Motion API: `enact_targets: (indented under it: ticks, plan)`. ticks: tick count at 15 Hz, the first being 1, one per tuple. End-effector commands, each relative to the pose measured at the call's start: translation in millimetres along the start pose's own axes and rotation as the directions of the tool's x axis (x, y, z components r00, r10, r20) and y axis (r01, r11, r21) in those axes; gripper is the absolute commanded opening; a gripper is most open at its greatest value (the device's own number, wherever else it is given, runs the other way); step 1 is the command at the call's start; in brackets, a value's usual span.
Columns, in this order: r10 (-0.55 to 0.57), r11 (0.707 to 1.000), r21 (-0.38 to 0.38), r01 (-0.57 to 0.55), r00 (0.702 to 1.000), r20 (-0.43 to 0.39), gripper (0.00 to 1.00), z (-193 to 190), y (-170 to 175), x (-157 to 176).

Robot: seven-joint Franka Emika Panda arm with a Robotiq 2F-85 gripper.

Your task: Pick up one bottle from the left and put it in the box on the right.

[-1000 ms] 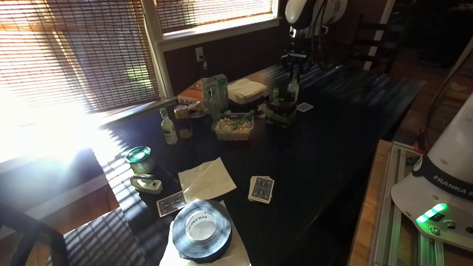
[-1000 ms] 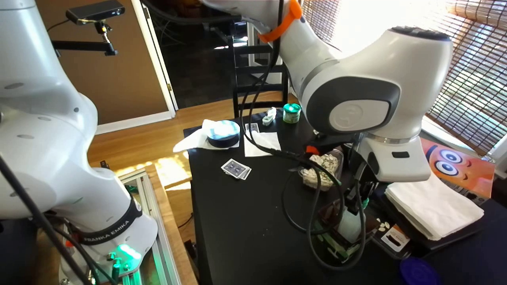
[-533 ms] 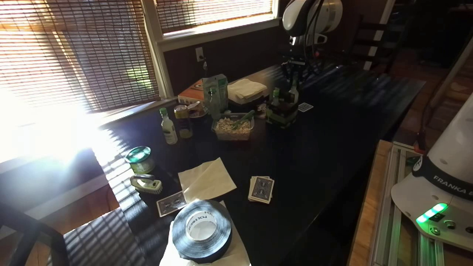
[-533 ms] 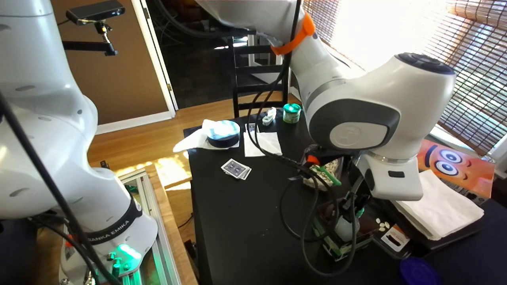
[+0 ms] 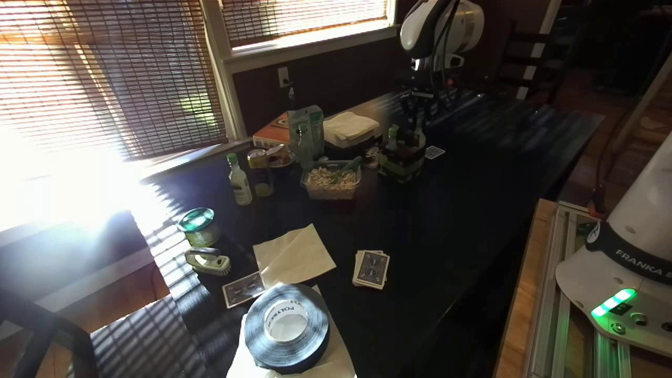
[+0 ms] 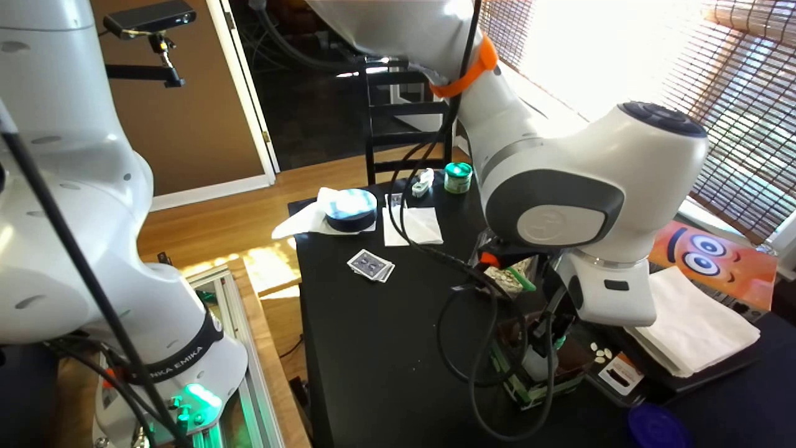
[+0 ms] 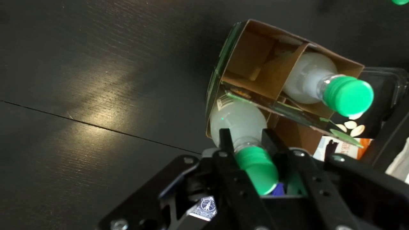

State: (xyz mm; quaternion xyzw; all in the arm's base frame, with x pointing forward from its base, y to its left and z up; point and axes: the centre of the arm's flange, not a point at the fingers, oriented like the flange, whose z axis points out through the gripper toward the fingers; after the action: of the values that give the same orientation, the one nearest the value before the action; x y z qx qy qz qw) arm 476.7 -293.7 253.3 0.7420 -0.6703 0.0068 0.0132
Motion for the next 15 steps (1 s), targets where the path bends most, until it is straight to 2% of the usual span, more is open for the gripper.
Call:
enact_targets:
  ticks: [1,6,7,8,12,15]
  plan:
    - [0.023,1.0,-0.021,-0.022,1.0,0.02,0.07,24,-7,5]
    - [0.045,0.999,-0.017,-0.044,0.998,0.032,0.1,41,-10,6]
    - [0.053,0.998,-0.016,-0.053,0.998,0.035,0.54,40,-9,6]
    - [0.056,0.998,-0.011,-0.055,0.998,0.035,0.55,33,-6,6]
    - [0.065,0.998,0.007,-0.066,0.998,0.019,0.82,-3,13,2]
    - [0.054,0.997,0.056,-0.054,0.999,0.0,0.99,-34,27,0]
